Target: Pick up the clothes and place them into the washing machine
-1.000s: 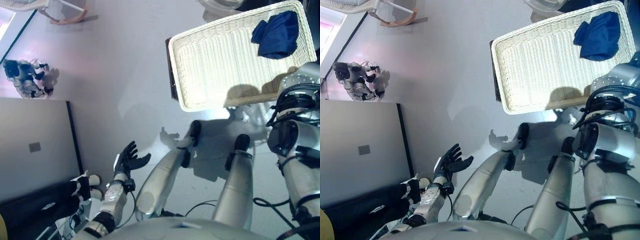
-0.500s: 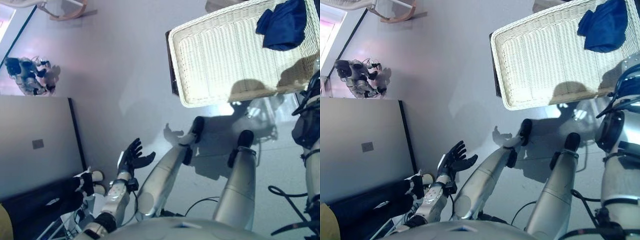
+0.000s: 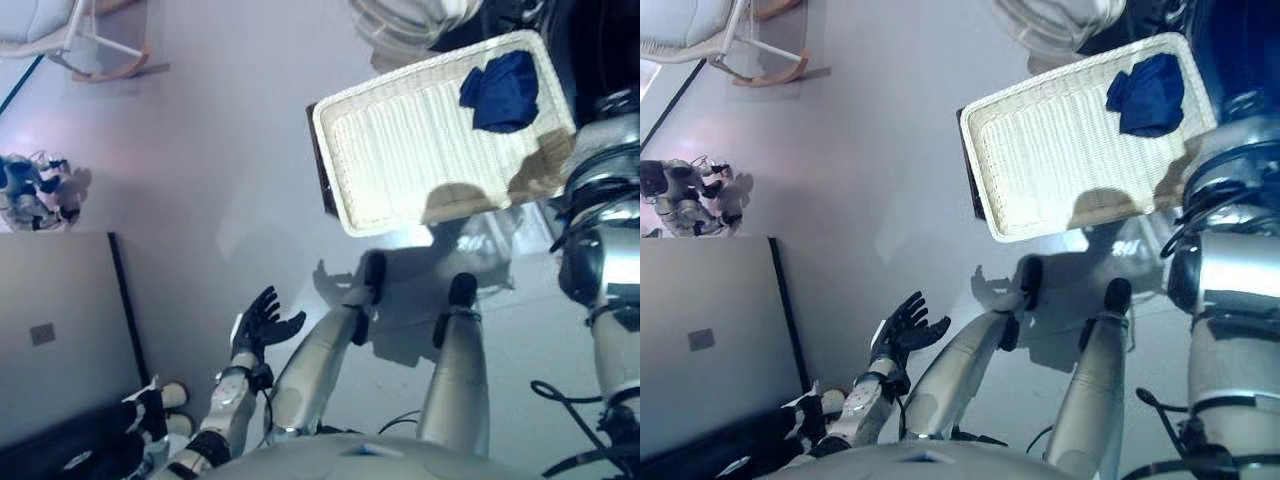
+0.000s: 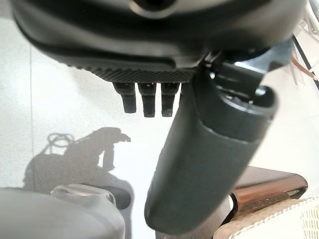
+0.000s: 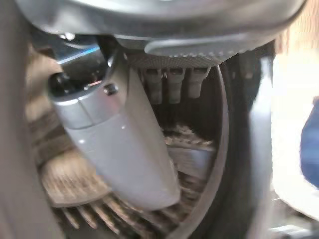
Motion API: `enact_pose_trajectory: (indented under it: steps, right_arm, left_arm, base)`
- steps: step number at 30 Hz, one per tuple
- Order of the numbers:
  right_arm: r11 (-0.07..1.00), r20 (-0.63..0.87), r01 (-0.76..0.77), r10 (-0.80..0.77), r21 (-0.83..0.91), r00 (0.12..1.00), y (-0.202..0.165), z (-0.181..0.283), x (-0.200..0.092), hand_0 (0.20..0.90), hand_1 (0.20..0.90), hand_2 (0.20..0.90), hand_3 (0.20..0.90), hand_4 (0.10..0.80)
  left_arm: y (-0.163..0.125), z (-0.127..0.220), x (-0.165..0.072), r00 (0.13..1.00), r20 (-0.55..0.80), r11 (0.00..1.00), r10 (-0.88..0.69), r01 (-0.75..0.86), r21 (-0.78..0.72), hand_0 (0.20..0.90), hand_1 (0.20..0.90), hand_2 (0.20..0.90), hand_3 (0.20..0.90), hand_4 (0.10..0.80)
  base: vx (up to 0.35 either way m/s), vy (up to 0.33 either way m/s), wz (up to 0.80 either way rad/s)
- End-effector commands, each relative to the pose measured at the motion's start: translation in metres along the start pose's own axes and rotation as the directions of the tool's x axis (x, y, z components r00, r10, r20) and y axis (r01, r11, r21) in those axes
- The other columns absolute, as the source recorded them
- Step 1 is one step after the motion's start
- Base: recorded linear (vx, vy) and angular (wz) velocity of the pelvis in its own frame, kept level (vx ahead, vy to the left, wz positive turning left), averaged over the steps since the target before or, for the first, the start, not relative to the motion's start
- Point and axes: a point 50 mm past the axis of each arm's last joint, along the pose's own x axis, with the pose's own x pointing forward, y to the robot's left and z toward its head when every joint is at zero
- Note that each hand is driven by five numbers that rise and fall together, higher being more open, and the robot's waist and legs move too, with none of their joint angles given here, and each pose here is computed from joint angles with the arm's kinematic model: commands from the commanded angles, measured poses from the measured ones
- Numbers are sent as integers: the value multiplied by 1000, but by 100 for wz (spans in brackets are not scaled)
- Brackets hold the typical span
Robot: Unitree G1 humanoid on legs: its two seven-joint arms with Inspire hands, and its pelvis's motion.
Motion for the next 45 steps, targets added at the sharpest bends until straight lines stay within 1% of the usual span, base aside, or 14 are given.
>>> enact_pose_trajectory:
  steps: [1,7,8,10,11,15,17,22,23,27,30,34,40,45]
  right_arm:
    - [985,146,-128,144,-112,979,21,25,-2,900,900,900,900,800]
    - [968,15,-176,182,-179,983,13,-29,-18,900,900,900,900,800]
    - [939,-33,-193,192,-285,981,2,-48,-22,900,900,900,900,800]
    - [919,-61,-207,198,-334,978,-3,-61,-27,900,900,900,900,800]
    - [867,-103,-195,166,-459,981,-28,-81,-29,900,900,900,900,800]
    - [767,-191,-217,125,-603,973,-71,-112,-38,900,900,900,900,800]
    - [713,-229,-267,152,-648,961,-74,-127,-49,900,900,900,900,800]
    - [619,-281,-337,190,-709,941,-75,-142,-61,900,900,900,900,800]
    - [578,-312,-345,160,-740,937,-97,-153,-67,900,900,900,900,800]
    - [482,-319,-344,136,-806,938,-122,-161,-74,900,900,900,900,800]
    - [489,-281,-318,149,-812,948,-113,-158,-73,900,900,900,900,800]
    - [465,-245,-307,190,-830,951,-87,-150,-67,900,900,900,900,800]
    - [372,-208,-288,241,-882,948,-60,-135,-57,900,900,900,900,800]
    - [277,-138,-201,229,-940,963,-48,-109,-39,900,900,900,900,800]
  left_arm:
    - [39,0,-4,986,13,987,164,-163,-9,900,900,900,900,800]
    - [46,-13,-10,979,-46,980,200,-201,-8,900,900,900,900,800]
    - [52,-18,-13,972,-74,975,221,-221,12,900,900,900,900,800]
    - [54,-22,-15,969,-90,973,231,-230,20,900,900,900,900,800]
    - [60,-25,-17,962,-112,968,250,-247,37,900,900,900,900,800]
    - [72,-24,-20,955,-121,961,271,-261,89,900,900,900,900,800]
    - [88,-15,-19,943,-96,944,320,-308,118,900,900,900,900,800]
    - [95,-10,-18,933,-76,934,352,-345,89,900,900,900,900,800]
    - [97,-9,-18,930,-73,931,360,-352,98,900,900,900,900,800]
    - [97,-14,-22,926,-79,927,368,-360,101,900,900,900,900,800]
    - [96,5,-9,933,-22,930,358,-354,101,900,900,900,900,800]
    - [93,6,-7,931,-20,926,364,-359,112,900,900,900,900,800]
    - [97,-5,-14,924,-62,914,378,-361,182,900,900,900,900,800]
    - [97,16,-4,928,12,914,372,-368,171,900,900,900,900,800]
  base:
    - [44,-35,6]
    - [57,-19,2]
    - [93,0,7]
    - [118,8,7]
    - [133,12,12]
    - [143,39,37]
    - [117,15,81]
    - [262,-174,18]
    - [203,-174,35]
    - [253,-291,56]
    - [-96,-232,55]
    - [104,-82,51]
    - [98,130,-36]
    - [53,183,-21]
